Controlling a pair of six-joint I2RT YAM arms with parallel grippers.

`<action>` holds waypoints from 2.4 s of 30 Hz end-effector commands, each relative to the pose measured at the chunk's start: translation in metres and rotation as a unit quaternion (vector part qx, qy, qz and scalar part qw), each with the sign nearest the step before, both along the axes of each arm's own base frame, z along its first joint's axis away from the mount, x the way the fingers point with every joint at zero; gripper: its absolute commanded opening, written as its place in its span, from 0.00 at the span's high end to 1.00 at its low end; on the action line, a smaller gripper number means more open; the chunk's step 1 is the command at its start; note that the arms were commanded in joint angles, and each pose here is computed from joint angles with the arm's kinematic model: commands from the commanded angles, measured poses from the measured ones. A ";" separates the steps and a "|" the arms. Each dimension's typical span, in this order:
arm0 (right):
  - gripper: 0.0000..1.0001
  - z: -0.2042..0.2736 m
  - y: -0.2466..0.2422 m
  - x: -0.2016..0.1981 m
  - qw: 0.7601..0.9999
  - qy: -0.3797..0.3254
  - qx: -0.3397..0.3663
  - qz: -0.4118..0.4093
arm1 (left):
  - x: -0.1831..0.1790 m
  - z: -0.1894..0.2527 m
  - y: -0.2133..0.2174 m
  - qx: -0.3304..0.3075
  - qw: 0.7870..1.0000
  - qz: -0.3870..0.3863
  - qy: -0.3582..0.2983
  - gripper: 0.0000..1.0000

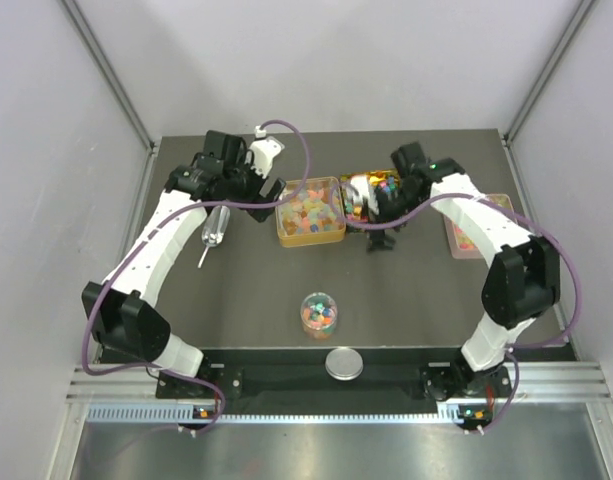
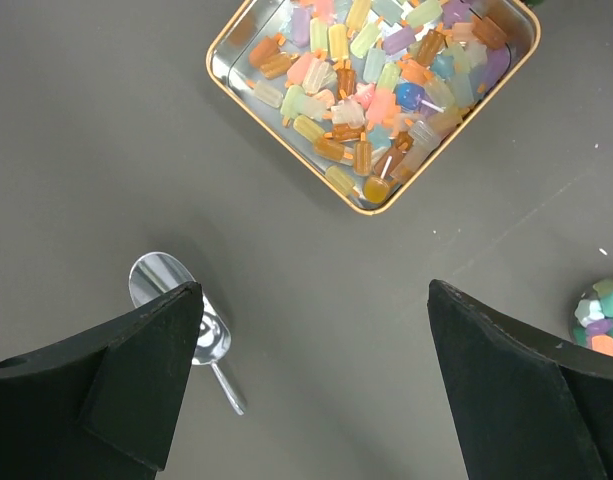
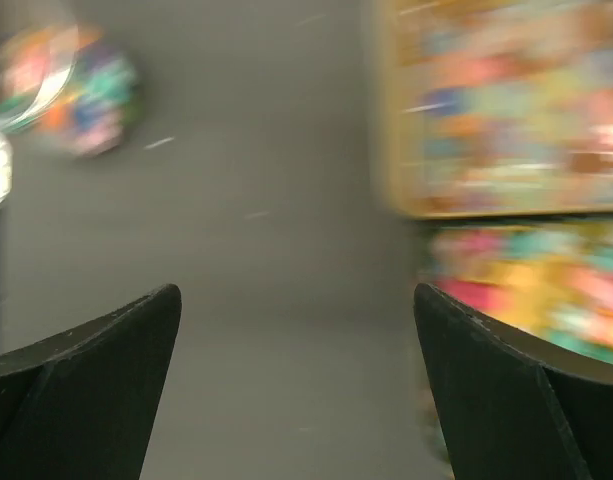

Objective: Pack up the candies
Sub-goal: Move the packing bottle to the center of the board, then pick up the bottle lid at the center of the board.

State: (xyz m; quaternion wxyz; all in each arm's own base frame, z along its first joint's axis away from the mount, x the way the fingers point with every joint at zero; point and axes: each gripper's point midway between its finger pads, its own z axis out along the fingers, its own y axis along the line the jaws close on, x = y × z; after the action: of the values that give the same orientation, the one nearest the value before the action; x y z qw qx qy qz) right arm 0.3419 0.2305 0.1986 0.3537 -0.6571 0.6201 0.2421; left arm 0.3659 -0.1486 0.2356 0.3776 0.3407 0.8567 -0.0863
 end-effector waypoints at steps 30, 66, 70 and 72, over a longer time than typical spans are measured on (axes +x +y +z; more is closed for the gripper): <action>0.00 -0.129 -0.006 -0.278 0.697 -0.039 0.028 0.716 | -0.016 0.036 0.012 0.003 0.997 -0.008 -0.075 0.03; 0.00 -0.159 0.079 -0.293 0.617 -0.118 0.097 0.772 | -0.043 0.026 0.034 -0.003 0.997 0.011 -0.073 0.02; 0.00 -0.165 0.071 -0.297 0.612 -0.108 0.090 0.778 | -0.042 0.024 0.034 -0.003 0.997 0.012 -0.071 0.02; 0.01 -0.168 0.070 -0.298 0.612 -0.103 0.088 0.779 | -0.042 0.025 0.034 -0.005 0.997 0.012 -0.072 0.02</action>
State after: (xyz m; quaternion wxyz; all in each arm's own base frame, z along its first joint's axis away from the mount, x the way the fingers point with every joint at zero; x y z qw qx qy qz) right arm 0.0540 0.2746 0.0263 0.0075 -0.8938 0.1478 0.4233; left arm 0.3207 -0.1127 0.2448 0.4101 0.3404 0.8443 -0.0565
